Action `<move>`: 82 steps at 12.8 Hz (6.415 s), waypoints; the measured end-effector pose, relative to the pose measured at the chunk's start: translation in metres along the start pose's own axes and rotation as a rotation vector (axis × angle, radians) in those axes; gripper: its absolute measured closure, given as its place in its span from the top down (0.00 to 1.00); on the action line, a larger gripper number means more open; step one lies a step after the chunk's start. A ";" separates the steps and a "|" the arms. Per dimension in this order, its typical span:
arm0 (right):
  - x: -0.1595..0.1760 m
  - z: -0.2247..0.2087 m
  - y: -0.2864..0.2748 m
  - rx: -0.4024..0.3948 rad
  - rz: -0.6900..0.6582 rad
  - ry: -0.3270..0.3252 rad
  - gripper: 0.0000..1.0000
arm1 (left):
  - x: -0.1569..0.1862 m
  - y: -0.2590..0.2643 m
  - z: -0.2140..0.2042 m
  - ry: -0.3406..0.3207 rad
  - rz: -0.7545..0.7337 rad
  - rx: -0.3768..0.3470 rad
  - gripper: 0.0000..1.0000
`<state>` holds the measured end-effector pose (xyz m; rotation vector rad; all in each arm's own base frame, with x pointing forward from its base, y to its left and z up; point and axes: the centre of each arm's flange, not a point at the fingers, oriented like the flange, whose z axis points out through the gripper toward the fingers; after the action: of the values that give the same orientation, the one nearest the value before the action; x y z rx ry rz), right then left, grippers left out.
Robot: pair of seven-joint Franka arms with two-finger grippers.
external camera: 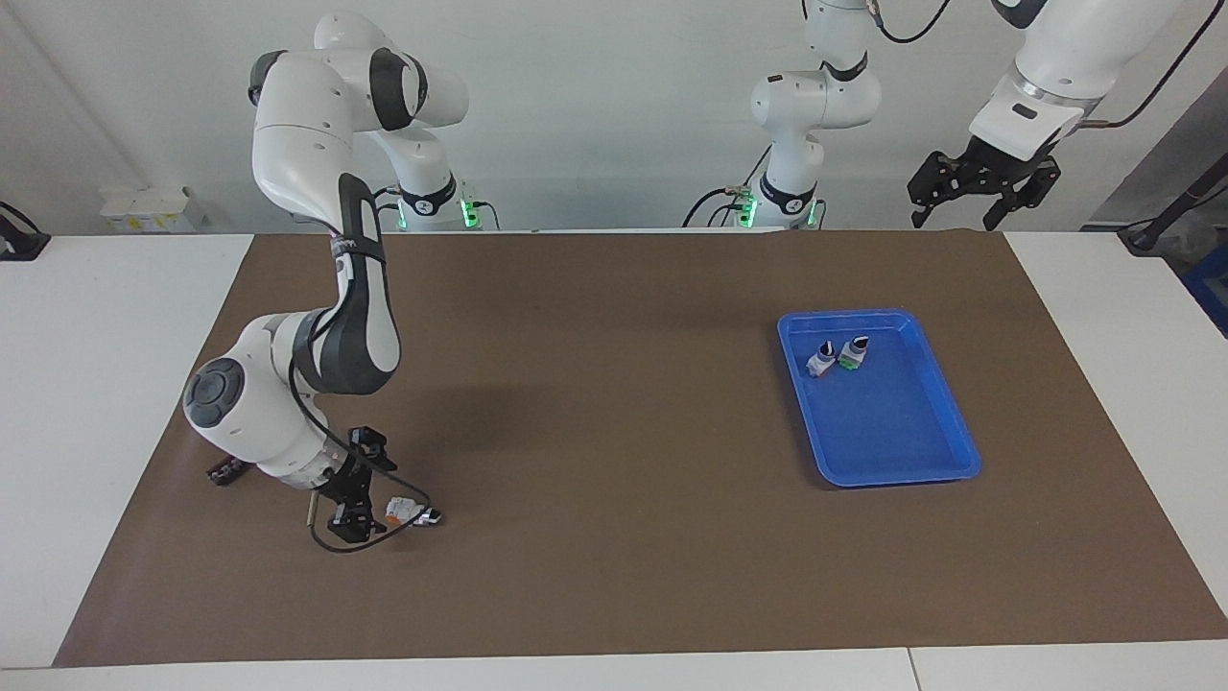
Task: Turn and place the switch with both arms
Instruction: 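Move the right gripper over the grey-and-green switch, then lower the right gripper and grasp the grey-and-green switch, then carry the switch toward the tray while the left gripper reaches toward it, then align the left gripper with the switch end held by the right gripper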
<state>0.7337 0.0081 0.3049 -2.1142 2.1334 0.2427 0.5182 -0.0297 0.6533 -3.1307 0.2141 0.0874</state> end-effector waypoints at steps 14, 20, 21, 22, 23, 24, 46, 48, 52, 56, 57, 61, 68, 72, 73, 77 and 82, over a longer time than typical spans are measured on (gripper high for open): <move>-0.008 0.017 0.001 -0.002 -0.009 0.000 1.00 | 0.000 0.000 0.000 0.000 0.000 0.000 1.00; -0.008 0.017 0.001 -0.002 -0.009 0.000 1.00 | 0.000 0.000 0.000 0.000 0.000 0.000 1.00; -0.008 0.017 0.001 -0.003 -0.009 0.000 1.00 | 0.000 0.000 0.000 0.000 0.000 0.000 1.00; -0.008 0.018 0.001 -0.003 -0.009 0.000 1.00 | 0.000 0.000 0.000 0.000 0.000 0.000 1.00; -0.008 0.019 0.002 -0.006 -0.012 0.000 0.98 | 0.000 0.000 0.000 0.000 0.000 0.000 1.00; -0.008 0.022 0.003 -0.013 -0.015 0.000 0.90 | 0.000 0.000 0.000 0.000 0.000 0.000 1.00; -0.225 -0.171 0.075 -0.019 -0.174 -0.807 0.33 | 0.000 0.000 0.000 -0.001 0.000 0.000 1.00; -0.283 -0.171 0.087 -0.043 -0.094 -0.876 0.33 | -0.002 0.002 0.001 -0.015 0.004 -0.001 1.00; -0.375 -0.155 0.120 -0.061 -0.095 -0.936 0.33 | -0.002 0.010 -0.002 0.000 0.018 0.002 1.00; -0.396 -0.148 0.135 -0.092 -0.116 -0.942 0.33 | 0.002 0.037 -0.006 0.033 0.039 -0.166 1.00; -0.401 -0.145 0.141 -0.103 -0.123 -0.939 0.33 | 0.002 0.043 -0.007 0.037 0.043 -0.217 1.00; -0.411 -0.136 0.161 -0.131 -0.147 -0.924 0.33 | 0.006 0.069 -0.018 0.088 0.068 -0.417 0.99; -0.407 -0.135 0.169 -0.139 -0.141 -0.915 0.33 | 0.009 0.118 -0.019 0.110 0.127 -0.585 0.55; -0.407 -0.134 0.170 -0.141 -0.140 -0.914 0.33 | 0.015 0.140 -0.002 0.132 0.134 -0.597 0.58; -0.407 -0.134 0.170 -0.141 -0.140 -0.914 0.33 | 0.014 0.148 -0.002 0.132 0.158 -0.597 0.57; -0.404 -0.135 0.168 -0.137 -0.137 -0.913 0.33 | 0.011 0.156 -0.003 0.136 0.198 -0.595 0.35; -0.402 -0.136 0.167 -0.130 -0.132 -0.912 0.33 | 0.013 0.150 -0.005 0.165 0.223 -0.593 0.01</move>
<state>0.5741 0.3750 0.5239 -1.6732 1.4481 1.0989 0.5107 -0.1804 0.6581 -3.6871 0.6516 -0.1348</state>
